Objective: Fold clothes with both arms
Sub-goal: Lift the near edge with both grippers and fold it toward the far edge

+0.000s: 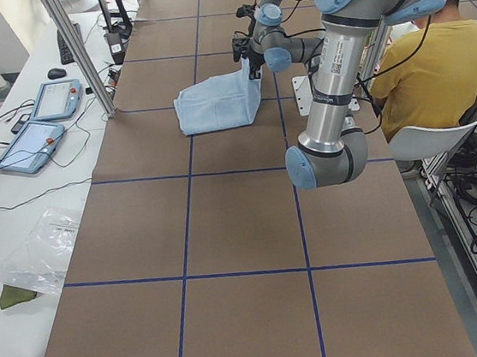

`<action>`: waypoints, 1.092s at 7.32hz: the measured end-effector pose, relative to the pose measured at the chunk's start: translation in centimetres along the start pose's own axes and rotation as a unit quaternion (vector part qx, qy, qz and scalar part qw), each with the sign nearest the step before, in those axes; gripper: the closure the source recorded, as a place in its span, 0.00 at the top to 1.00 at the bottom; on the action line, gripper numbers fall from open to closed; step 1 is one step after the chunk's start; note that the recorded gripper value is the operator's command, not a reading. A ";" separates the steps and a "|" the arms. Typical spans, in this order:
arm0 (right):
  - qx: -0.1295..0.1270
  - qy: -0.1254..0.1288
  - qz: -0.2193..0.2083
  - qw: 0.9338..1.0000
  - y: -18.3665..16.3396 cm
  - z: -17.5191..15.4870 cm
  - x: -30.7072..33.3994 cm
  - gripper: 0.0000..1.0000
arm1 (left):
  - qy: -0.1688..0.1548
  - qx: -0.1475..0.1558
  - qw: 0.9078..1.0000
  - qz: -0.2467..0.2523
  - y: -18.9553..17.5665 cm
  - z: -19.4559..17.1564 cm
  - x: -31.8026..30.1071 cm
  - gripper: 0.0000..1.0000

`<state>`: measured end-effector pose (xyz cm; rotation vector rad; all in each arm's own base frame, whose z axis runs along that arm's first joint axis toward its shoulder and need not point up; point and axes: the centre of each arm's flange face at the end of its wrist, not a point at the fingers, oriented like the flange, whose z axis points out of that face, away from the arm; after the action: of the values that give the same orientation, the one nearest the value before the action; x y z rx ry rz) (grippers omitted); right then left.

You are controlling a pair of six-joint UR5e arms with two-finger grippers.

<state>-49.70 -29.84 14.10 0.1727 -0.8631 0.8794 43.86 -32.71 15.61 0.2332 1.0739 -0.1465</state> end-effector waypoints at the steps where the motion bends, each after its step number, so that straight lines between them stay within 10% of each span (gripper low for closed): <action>1: 0.016 -0.009 -0.005 1.000 -1.3 3.0 -2.0 0.00 | -0.019 0.023 1.000 0.007 -3.6 1.6 -0.2 0.00; 8: 0.080 -0.011 -0.026 0.996 -5.3 19.0 -14.3 0.00 | -0.079 0.095 0.992 0.014 -19.9 16.4 -5.5 0.00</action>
<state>-61.77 -50.74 17.31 0.3428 -0.8063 0.8998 50.66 -56.16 25.65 0.4025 0.8985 -0.2387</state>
